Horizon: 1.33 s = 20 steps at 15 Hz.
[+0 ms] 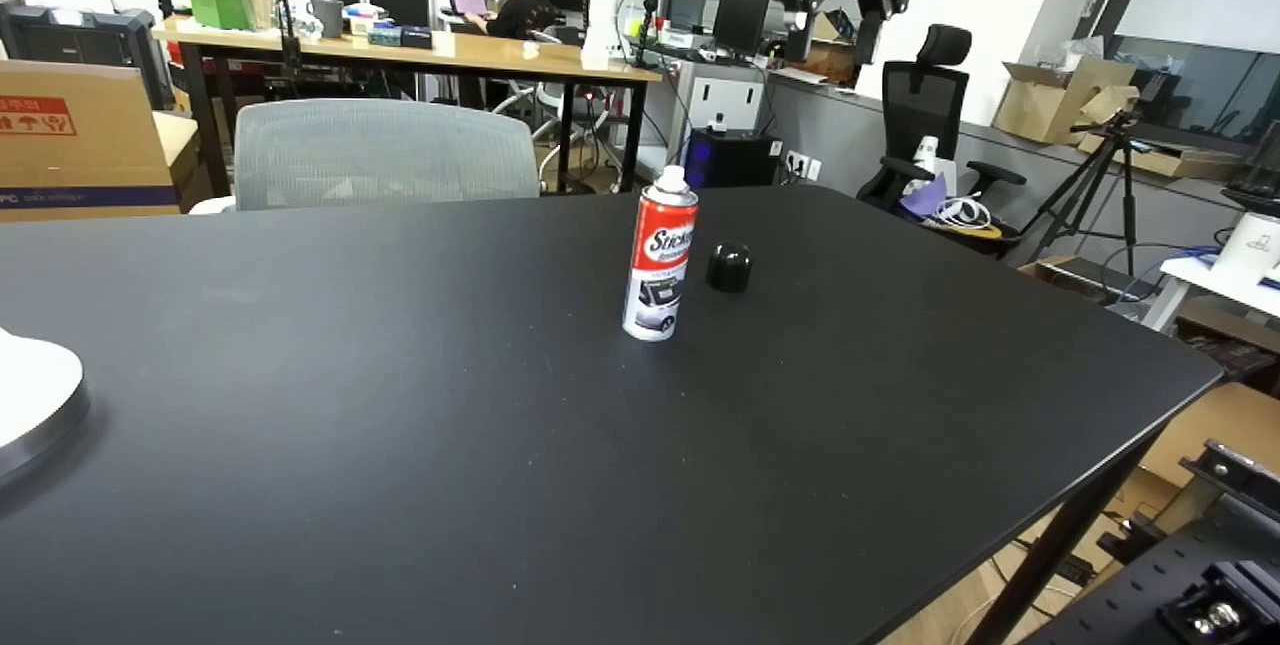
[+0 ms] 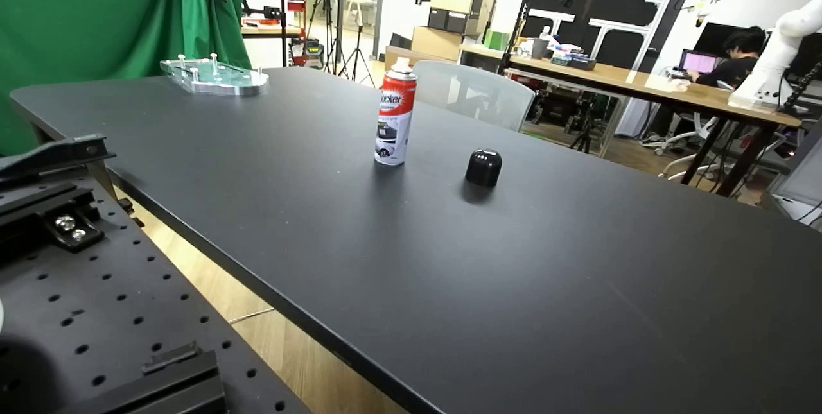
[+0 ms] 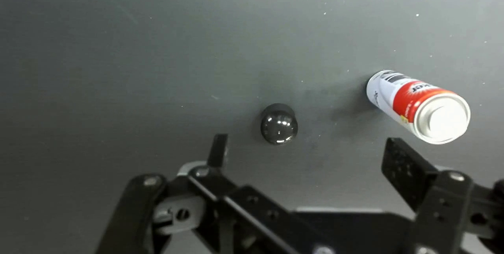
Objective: Put the black cap on the white can
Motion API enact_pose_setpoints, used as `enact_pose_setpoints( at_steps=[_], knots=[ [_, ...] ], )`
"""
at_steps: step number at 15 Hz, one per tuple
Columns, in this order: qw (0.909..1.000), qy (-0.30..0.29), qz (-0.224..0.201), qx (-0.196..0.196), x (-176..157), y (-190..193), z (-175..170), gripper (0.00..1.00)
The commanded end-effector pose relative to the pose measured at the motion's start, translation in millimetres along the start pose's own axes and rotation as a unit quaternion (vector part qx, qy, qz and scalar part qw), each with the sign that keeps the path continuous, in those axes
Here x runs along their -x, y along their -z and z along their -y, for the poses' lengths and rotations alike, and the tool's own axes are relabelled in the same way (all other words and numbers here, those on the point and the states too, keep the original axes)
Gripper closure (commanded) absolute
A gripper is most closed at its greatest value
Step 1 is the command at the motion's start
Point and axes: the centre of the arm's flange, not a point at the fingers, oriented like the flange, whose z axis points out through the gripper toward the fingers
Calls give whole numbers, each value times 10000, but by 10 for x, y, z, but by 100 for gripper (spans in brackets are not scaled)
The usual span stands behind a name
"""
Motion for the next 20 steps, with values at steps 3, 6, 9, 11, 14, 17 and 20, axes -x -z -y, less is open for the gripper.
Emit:
enact_pose_setpoints(
  at_steps=[3,6,9,11,14,17,20],
  knots=[
    [10000,-31,50,-1,-50,-177,3,0],
    [9997,-130,-222,35,-91,-222,-22,0],
    [9986,-214,-481,51,-233,-388,-101,0],
    [9985,-248,-491,31,-321,-560,-171,0],
    [9988,-325,-350,-60,-409,-857,-257,0],
    [9991,-375,-181,-43,-480,-1149,-279,0],
    [9994,-345,-77,-10,-569,-1380,-225,0]
  ],
)
